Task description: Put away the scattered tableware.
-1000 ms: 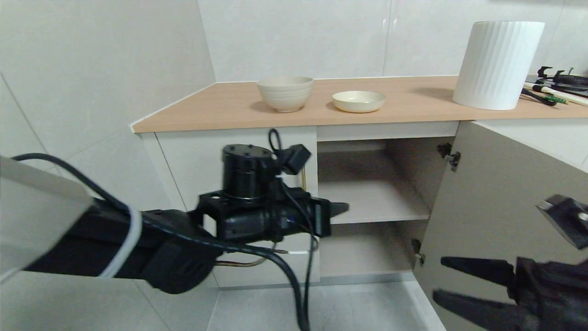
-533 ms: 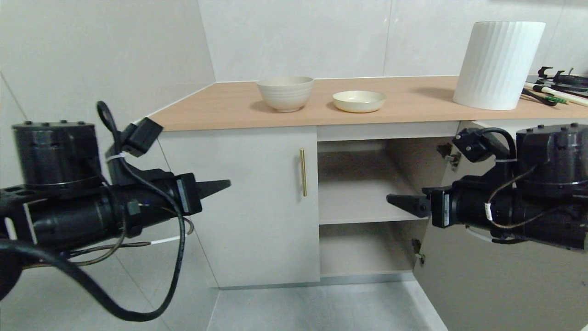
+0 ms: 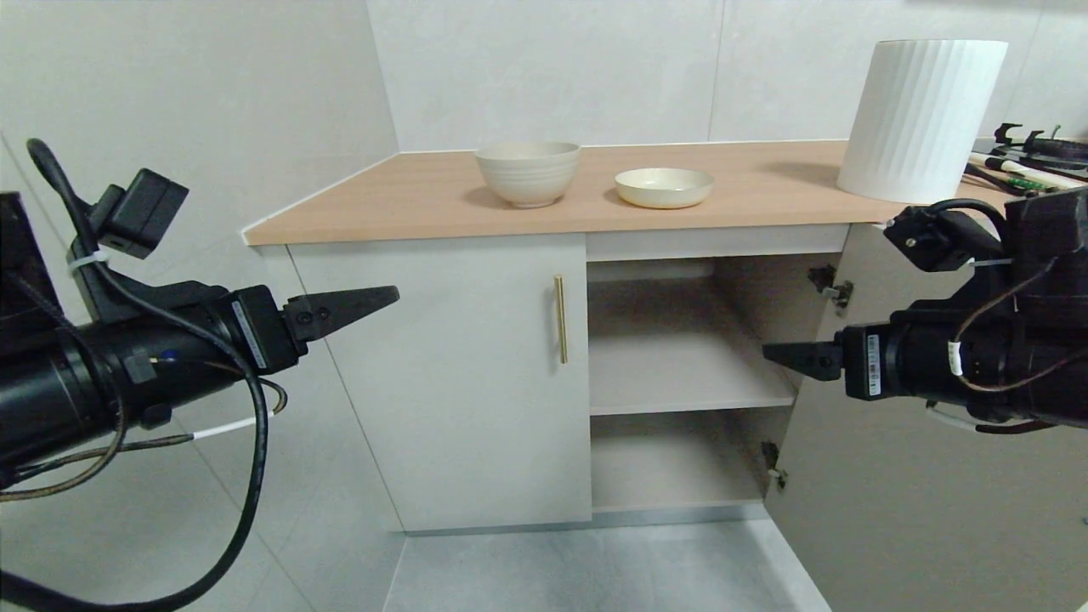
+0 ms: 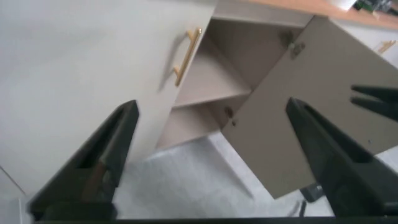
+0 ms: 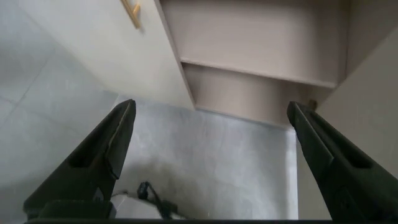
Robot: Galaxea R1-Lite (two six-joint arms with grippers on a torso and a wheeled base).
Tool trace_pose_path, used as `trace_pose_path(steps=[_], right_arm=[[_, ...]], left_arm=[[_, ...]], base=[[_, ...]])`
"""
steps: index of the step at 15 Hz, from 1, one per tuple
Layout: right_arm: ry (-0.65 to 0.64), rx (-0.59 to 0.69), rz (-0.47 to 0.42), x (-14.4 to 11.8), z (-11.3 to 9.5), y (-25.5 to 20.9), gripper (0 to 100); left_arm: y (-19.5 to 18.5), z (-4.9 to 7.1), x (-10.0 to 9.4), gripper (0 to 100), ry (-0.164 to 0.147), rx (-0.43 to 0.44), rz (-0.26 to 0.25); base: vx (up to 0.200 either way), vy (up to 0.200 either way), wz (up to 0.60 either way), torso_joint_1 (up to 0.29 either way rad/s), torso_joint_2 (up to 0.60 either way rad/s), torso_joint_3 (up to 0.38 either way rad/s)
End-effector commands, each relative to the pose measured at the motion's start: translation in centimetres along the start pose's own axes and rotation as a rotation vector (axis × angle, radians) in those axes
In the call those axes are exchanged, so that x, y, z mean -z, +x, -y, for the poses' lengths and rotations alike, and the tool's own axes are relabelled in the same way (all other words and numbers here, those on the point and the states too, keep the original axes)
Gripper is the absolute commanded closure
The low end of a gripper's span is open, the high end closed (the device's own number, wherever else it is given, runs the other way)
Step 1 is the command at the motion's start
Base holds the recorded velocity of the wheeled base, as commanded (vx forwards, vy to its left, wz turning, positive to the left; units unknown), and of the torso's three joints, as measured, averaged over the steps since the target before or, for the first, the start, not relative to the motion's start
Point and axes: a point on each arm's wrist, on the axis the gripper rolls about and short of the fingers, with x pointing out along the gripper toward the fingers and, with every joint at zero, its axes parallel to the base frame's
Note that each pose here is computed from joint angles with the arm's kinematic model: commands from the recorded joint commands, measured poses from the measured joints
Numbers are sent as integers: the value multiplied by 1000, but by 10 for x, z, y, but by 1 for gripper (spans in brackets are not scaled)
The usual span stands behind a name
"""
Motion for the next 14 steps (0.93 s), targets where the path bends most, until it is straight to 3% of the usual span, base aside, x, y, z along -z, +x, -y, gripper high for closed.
trace_pose_path(steps=[1,5,14], right_arm=[[4,-8,45,-8,0,-17,0],[2,-10,42,-7,-1,-17,0],[-7,-27,23,-5,-5,-19,0]], left_arm=[[2,-2,0,0,-3,-6,-1],[0,-1,-1,0,-1,-3,6],[1,-3,-3,0,-8,-11,11]], base=[[0,0,0,0,0,0],[0,0,0,0,0,0],[200,0,0,4,2,6]])
